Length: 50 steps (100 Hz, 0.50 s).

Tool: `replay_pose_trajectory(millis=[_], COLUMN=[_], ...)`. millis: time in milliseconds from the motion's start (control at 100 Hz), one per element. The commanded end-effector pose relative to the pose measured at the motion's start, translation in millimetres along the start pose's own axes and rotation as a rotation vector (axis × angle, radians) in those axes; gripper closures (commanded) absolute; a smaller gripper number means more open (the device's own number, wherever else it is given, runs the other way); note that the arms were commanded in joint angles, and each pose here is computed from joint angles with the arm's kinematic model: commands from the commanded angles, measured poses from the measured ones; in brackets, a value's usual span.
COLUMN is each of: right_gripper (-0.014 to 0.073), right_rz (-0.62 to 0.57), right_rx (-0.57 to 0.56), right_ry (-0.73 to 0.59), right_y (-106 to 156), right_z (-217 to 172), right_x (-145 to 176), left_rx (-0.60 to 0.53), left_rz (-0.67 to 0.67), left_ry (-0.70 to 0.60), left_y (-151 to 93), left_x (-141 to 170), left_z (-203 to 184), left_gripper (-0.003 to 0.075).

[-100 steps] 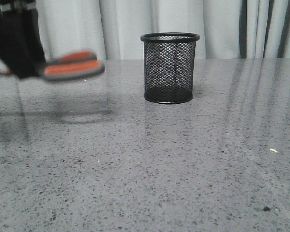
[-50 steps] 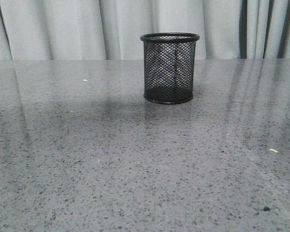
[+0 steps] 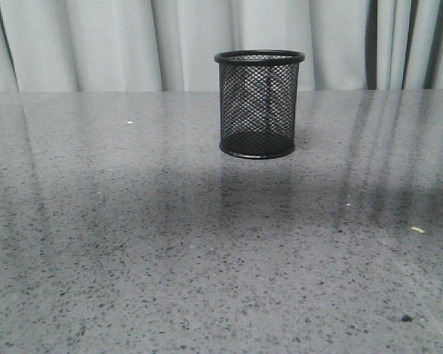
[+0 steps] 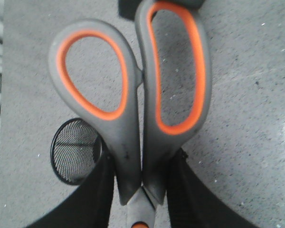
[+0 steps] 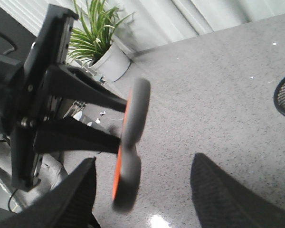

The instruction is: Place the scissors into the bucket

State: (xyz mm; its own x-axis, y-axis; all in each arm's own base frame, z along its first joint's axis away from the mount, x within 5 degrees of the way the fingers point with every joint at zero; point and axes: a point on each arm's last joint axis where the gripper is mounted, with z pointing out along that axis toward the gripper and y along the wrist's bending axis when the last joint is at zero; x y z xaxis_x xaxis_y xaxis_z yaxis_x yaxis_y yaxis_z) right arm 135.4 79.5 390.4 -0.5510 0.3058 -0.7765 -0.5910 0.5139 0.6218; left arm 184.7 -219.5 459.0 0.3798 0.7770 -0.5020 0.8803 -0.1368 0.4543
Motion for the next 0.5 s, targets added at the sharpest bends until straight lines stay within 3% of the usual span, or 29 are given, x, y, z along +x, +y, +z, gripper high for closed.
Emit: replay_pose_trajectory(millis=[0, 330, 490], right_gripper=[0.0202, 0.0205, 0.0351], right_rz=[0.004, 0.004, 0.002], right_rx=[-0.060, -0.074, -0.096], right_ry=[-0.051, -0.035, -0.008], right_y=[11.6, 12.9, 14.9], right_z=[-2.0, -2.0, -2.2], right_x=[-10.2, -8.7, -6.3], left_rx=[-0.044, -0.036, -0.030], left_rz=[0.002, 0.049, 0.033], left_ry=[-0.090, -0.142, -0.177], left_y=[-6.5, -16.2, -16.7], left_x=[-15.8, -32.4, -35.5], left_z=[-21.4, -19.2, -19.7], left_gripper=[0.0740, 0.0739, 0.0735])
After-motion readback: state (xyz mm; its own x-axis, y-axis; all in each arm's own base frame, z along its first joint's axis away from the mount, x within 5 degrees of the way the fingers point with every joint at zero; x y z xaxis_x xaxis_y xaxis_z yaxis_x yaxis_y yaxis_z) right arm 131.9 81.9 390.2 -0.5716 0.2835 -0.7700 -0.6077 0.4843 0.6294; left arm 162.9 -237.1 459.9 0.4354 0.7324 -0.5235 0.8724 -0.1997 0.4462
